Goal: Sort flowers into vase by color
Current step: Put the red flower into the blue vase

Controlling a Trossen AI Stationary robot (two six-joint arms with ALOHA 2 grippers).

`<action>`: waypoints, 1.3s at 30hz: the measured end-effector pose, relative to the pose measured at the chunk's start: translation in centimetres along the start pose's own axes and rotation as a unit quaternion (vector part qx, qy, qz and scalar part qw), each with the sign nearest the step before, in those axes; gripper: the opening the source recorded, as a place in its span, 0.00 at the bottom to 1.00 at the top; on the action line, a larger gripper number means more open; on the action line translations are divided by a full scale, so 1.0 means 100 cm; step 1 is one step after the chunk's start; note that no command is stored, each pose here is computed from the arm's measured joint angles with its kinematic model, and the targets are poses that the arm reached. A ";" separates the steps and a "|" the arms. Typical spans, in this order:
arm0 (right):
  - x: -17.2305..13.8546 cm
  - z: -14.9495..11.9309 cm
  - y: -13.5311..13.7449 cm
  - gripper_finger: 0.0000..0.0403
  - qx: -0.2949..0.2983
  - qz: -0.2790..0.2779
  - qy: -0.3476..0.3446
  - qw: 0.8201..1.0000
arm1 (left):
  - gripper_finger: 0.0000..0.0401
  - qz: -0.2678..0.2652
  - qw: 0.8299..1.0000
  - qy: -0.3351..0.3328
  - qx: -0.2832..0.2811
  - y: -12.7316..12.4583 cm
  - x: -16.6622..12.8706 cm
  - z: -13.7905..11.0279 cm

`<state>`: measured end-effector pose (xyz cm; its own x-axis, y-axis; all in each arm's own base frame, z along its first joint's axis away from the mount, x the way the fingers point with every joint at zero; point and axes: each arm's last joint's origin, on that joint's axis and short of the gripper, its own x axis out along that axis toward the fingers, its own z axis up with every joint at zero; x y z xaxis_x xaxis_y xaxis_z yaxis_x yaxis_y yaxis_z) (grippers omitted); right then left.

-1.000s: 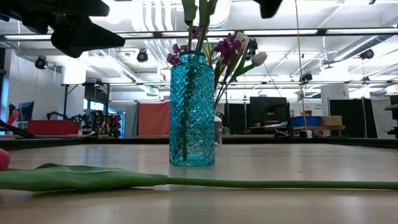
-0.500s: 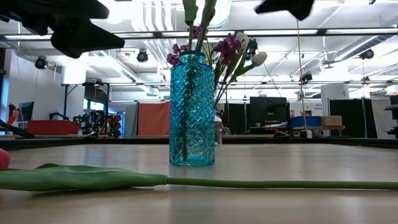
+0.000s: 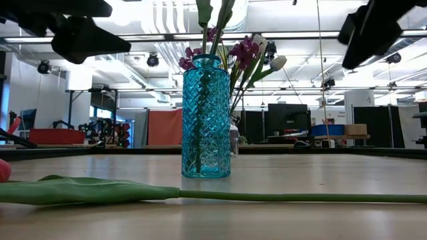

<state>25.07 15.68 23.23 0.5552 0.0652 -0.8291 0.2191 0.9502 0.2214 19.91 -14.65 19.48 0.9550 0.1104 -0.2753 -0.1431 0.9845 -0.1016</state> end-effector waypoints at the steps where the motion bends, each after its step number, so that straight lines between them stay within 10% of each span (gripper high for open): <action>1: 0.010 -0.003 0.006 0.59 -0.008 0.014 -0.009 1.000 | 0.80 -0.004 1.000 0.001 -0.001 -0.001 -0.001 0.000; 20: 0.137 0.022 0.098 0.51 -0.114 -0.011 -0.082 0.990 | 0.79 -0.038 0.998 0.044 0.004 -0.071 -0.037 0.007; 33: 0.187 0.022 0.093 0.49 -0.107 -0.071 -0.080 0.988 | 0.79 -0.039 0.999 0.033 0.003 -0.123 -0.043 -0.016; 39: 0.190 0.024 0.090 0.27 -0.105 -0.061 -0.070 0.990 | 0.79 -0.035 0.999 0.038 0.015 -0.133 -0.038 -0.021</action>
<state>39.52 24.78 10.67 0.6448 -0.0824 -0.7599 0.1274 0.9918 0.0006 17.61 -28.49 19.86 0.9397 0.0313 -0.3406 -0.0671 0.9933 -0.0939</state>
